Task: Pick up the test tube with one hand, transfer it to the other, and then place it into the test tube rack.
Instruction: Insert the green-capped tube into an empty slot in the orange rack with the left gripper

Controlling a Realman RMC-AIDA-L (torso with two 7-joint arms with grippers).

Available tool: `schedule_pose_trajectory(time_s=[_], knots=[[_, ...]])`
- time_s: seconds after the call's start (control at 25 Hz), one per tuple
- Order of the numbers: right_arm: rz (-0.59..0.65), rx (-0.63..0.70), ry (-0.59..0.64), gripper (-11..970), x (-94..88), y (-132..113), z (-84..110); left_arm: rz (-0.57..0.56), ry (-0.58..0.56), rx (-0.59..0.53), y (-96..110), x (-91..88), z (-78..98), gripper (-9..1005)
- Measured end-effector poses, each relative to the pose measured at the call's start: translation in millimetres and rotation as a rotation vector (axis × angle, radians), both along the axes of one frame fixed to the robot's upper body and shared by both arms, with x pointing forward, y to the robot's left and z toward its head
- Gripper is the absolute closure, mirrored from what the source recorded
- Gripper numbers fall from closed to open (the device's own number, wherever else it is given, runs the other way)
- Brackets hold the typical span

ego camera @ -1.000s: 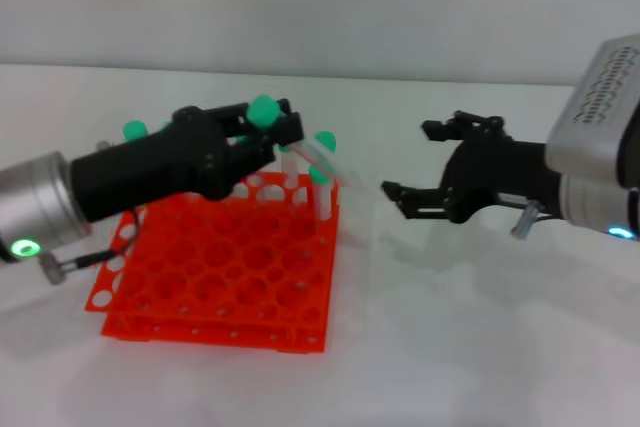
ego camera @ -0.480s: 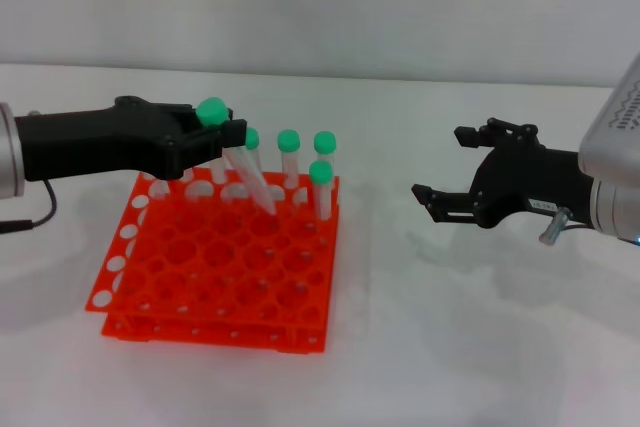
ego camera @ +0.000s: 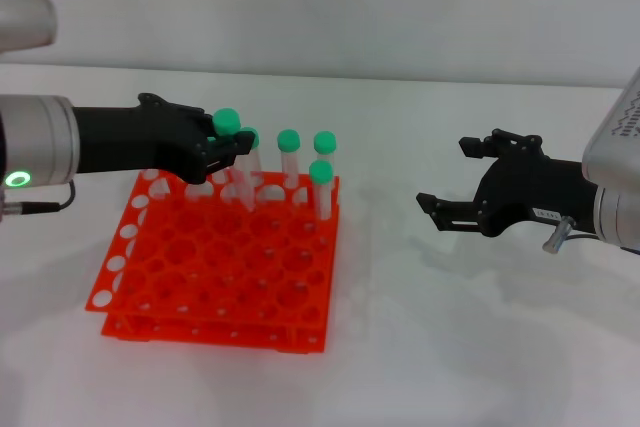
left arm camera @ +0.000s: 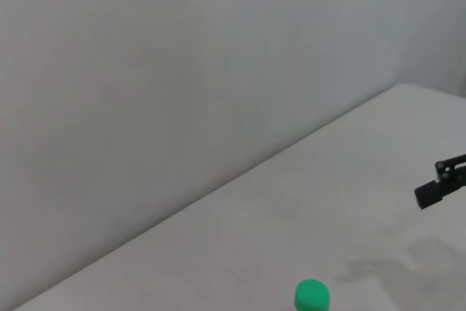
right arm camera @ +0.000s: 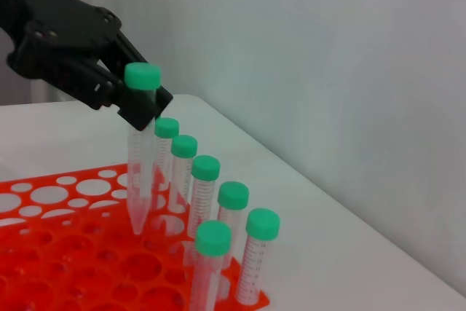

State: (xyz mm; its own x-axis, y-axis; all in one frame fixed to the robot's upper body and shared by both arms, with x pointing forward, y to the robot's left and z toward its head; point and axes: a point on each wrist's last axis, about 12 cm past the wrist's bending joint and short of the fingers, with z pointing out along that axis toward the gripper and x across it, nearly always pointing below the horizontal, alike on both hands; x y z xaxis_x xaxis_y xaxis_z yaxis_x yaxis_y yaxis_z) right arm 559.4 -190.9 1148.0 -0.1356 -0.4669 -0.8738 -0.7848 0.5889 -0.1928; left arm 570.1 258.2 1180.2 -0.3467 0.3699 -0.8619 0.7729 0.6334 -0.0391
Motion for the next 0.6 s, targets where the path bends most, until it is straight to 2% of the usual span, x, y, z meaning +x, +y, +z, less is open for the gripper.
schedule_pose_trajectory(time_s=[0.6], knots=[[0.001, -0.005, -0.002, 100, 2.4, 0.8, -1.0, -0.033, 0.010, -0.004, -18.6, 12.8, -3.1, 722]])
